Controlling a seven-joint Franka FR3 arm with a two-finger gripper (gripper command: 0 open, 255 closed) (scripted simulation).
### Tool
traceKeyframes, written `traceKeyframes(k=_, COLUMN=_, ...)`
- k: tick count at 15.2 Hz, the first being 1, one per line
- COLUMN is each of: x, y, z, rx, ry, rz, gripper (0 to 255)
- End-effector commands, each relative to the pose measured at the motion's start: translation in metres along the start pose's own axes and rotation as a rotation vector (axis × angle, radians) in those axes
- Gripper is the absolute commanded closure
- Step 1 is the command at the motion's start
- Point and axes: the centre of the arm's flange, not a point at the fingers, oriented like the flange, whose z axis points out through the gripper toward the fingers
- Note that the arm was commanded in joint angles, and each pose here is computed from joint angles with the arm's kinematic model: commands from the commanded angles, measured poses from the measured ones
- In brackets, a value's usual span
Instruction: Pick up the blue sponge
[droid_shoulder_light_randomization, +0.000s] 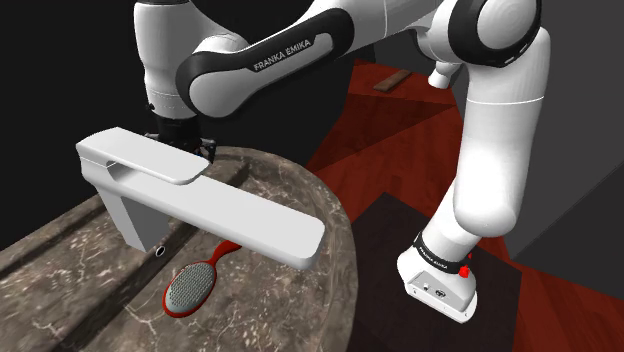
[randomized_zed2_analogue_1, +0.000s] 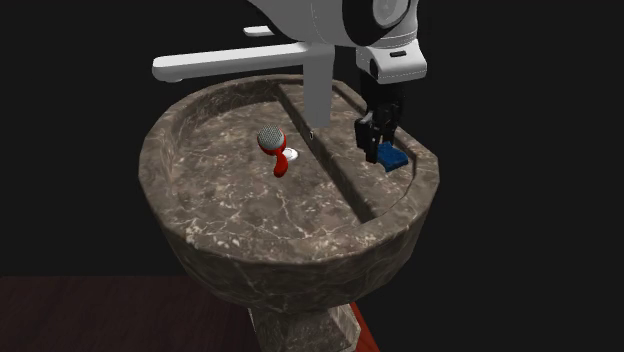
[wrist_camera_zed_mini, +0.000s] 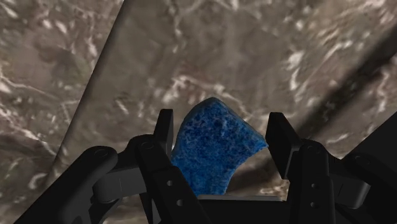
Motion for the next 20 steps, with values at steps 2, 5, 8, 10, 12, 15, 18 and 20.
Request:
traceKeyframes(k=2, x=0.001, y=0.0, z=0.001, rx=-0.001, ry=0.0, rz=0.001, gripper=255)
traceKeyframes(k=5, x=0.001, y=0.0, z=-0.005, rx=-0.001, ry=0.0, rz=0.001, gripper=255)
traceKeyframes(k=8, x=0.003, y=-0.002, z=-0.021, rx=-0.001, ry=0.0, rz=0.001, gripper=255)
traceKeyframes(k=10, x=0.004, y=-0.003, z=-0.031, rx=-0.001, ry=0.0, rz=0.001, gripper=255)
traceKeyframes(k=12, x=0.004, y=-0.003, z=-0.042, rx=-0.001, ry=0.0, rz=0.001, gripper=255)
traceKeyframes(k=15, x=0.006, y=-0.005, z=-0.057, rx=-0.001, ry=0.0, rz=0.001, gripper=255)
traceKeyframes(k=18, x=0.007, y=-0.006, z=-0.073, rx=-0.001, ry=0.0, rz=0.001, gripper=255)
traceKeyframes(k=20, x=0.008, y=-0.007, z=-0.079, rx=-0.001, ry=0.0, rz=0.001, gripper=255)
